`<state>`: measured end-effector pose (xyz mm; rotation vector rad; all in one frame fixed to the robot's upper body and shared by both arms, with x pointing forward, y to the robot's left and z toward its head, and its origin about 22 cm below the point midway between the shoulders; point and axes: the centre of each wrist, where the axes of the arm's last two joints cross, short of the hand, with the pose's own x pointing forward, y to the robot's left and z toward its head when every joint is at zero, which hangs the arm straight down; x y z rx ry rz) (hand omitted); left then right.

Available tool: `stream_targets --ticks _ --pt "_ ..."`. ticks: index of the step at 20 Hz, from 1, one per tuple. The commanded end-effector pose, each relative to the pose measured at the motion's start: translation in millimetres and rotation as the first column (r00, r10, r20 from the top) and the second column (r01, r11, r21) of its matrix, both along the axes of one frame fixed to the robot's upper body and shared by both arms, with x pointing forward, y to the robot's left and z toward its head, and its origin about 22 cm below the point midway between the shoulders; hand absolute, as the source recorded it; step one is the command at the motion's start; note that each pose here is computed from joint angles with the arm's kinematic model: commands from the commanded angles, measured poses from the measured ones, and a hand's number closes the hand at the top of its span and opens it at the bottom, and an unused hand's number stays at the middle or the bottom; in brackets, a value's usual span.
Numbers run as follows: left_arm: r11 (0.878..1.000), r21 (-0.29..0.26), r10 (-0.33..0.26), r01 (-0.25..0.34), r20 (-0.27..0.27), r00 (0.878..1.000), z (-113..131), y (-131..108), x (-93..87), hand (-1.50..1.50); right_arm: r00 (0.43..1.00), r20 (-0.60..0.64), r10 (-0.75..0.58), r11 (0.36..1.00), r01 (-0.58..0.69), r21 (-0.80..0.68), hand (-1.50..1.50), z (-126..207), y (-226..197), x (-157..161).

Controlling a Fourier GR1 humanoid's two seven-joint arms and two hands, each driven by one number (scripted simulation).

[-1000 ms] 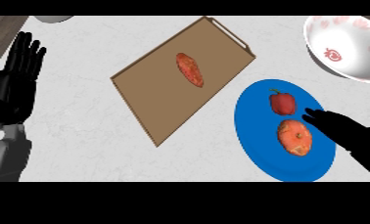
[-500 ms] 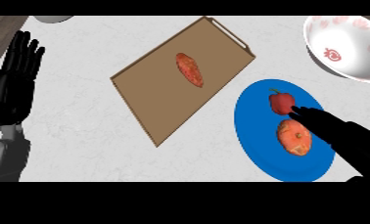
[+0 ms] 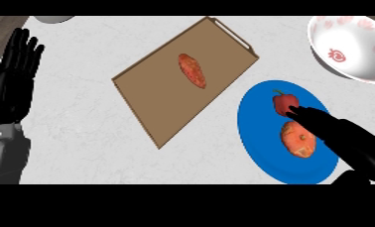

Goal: Pick the squash from the plate and place it in the bowl

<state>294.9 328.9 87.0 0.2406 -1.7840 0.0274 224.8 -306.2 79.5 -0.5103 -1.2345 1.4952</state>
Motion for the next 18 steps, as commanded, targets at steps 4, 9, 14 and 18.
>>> stream_targets --ticks 4,9,14,18 --pt "1.0 -0.019 -0.01 0.01 -0.007 1.0 0 -3 3.3 0.0 1.0 -0.012 -0.008 1.0 0.008 -0.01 -1.5 -14 5 -6" --pt "1.0 -0.001 0.001 -0.001 0.007 1.0 5 -9 17.6 0.0 0.998 -0.044 -0.048 0.999 0.046 -0.029 -1.5 -34 17 12" --pt "1.0 0.009 0.0 0.0 -0.008 1.0 0 4 5.7 0.0 0.996 -0.055 -0.075 0.996 0.073 -0.046 -1.5 -55 7 25" --pt "1.0 -0.019 -0.004 0.004 0.004 1.0 -1 16 -11.1 0.0 0.999 0.04 -0.013 1.0 0.013 -0.015 1.5 -61 4 19"
